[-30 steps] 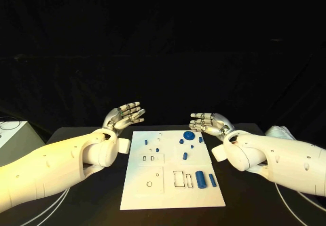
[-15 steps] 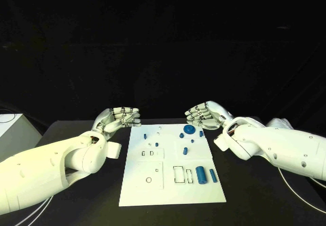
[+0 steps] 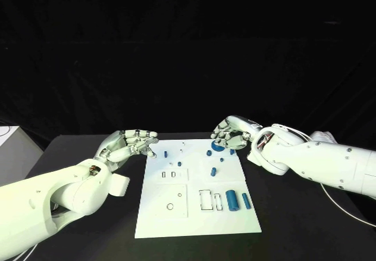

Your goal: Assemble the parts on the task board

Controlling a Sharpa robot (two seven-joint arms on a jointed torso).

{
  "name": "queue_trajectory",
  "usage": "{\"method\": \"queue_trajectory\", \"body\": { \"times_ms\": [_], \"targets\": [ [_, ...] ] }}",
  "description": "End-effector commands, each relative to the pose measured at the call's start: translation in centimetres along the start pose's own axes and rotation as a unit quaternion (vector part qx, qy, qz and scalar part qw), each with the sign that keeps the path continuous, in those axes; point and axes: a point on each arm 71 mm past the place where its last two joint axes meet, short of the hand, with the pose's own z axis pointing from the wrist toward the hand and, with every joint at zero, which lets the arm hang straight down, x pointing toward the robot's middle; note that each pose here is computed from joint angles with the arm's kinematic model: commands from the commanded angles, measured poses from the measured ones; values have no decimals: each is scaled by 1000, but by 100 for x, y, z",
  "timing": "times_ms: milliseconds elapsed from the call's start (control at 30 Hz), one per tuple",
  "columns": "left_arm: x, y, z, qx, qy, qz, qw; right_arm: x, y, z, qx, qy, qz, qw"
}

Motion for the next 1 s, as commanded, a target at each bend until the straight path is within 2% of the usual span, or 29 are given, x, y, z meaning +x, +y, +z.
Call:
{"method": "queue_trajectory", "body": {
  "times_ms": [33, 200, 467, 733, 1000],
  "targets": [
    [112, -28, -32, -5, 38, -22, 999, -7, -35, 13, 21, 19, -108, 994],
    [155, -59, -81, -6, 47, -36, 998, -4, -31, 57, 28, 27, -137, 990],
    [116, -117, -133, -2, 46, -39, 998, 38, 4, 158, 31, 35, -161, 986],
    [116, -184, -156, 4, 51, -42, 998, 67, -14, 232, 40, 41, -173, 983],
    [132, -208, -166, 5, 56, -45, 997, 118, -24, 266, 47, 58, -181, 981]
  ]
}}
